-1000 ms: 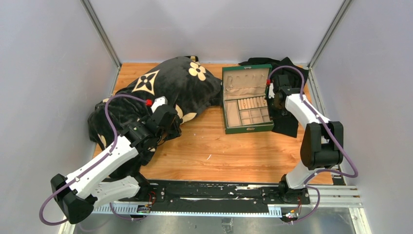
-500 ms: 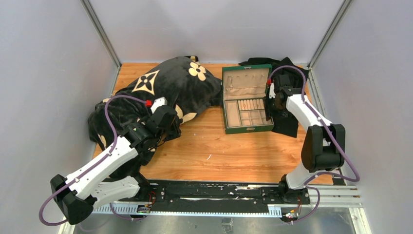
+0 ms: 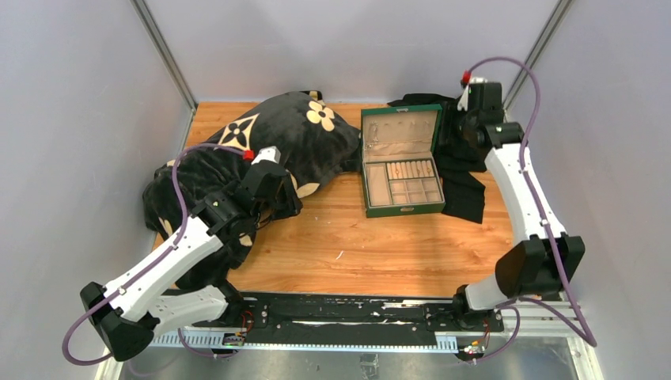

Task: Organize the mixed jewelry

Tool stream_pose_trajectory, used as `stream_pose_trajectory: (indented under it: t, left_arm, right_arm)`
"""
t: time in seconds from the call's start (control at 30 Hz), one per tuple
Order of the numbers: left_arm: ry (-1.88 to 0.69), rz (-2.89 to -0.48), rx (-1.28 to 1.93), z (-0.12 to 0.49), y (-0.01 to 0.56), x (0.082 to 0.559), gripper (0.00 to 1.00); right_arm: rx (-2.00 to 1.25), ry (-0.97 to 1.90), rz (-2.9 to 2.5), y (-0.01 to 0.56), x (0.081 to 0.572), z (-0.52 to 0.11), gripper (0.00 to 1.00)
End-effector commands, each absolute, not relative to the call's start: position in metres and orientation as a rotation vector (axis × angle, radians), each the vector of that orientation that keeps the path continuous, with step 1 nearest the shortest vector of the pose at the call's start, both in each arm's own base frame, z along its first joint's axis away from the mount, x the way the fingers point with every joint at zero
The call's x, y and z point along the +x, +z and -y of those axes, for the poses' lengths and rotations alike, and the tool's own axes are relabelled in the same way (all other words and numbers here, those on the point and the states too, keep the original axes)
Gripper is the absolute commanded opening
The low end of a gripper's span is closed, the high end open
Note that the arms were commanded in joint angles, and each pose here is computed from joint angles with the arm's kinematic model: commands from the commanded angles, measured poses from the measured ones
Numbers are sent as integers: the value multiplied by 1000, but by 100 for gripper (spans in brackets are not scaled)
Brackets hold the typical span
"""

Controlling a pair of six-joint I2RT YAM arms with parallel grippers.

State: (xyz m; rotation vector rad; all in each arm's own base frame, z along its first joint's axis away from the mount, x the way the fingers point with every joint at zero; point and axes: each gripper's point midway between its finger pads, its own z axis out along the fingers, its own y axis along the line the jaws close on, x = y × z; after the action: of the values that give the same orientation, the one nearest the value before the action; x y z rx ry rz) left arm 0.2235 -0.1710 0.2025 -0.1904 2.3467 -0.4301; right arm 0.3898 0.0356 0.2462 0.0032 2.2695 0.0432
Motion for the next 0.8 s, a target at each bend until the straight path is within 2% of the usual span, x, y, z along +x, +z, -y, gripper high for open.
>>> stream_pose_trajectory:
  t: [0.0, 0.23, 0.43, 0.6, 0.77]
  left_arm:
    - [-501, -2282, -33, 190, 232, 233, 43]
    - [-554, -2323, 41, 205, 228, 228, 45]
    - [-569, -2338, 28, 203, 223, 222, 45]
    - [-565, -2344, 13, 201, 219, 221, 46]
    - [-549, -2352, 18, 203, 215, 225, 46]
  right_arm:
    - [57, 116, -2166, 287, 439, -56, 55]
    - [22, 151, -2129, 306, 516, -91, 56]
    - [-12, 225, -2182, 275, 560, -121, 56]
    - [-46, 264, -2235, 252, 556, -131, 57]
    - [-89, 341, -2290, 245, 516, -138, 57]
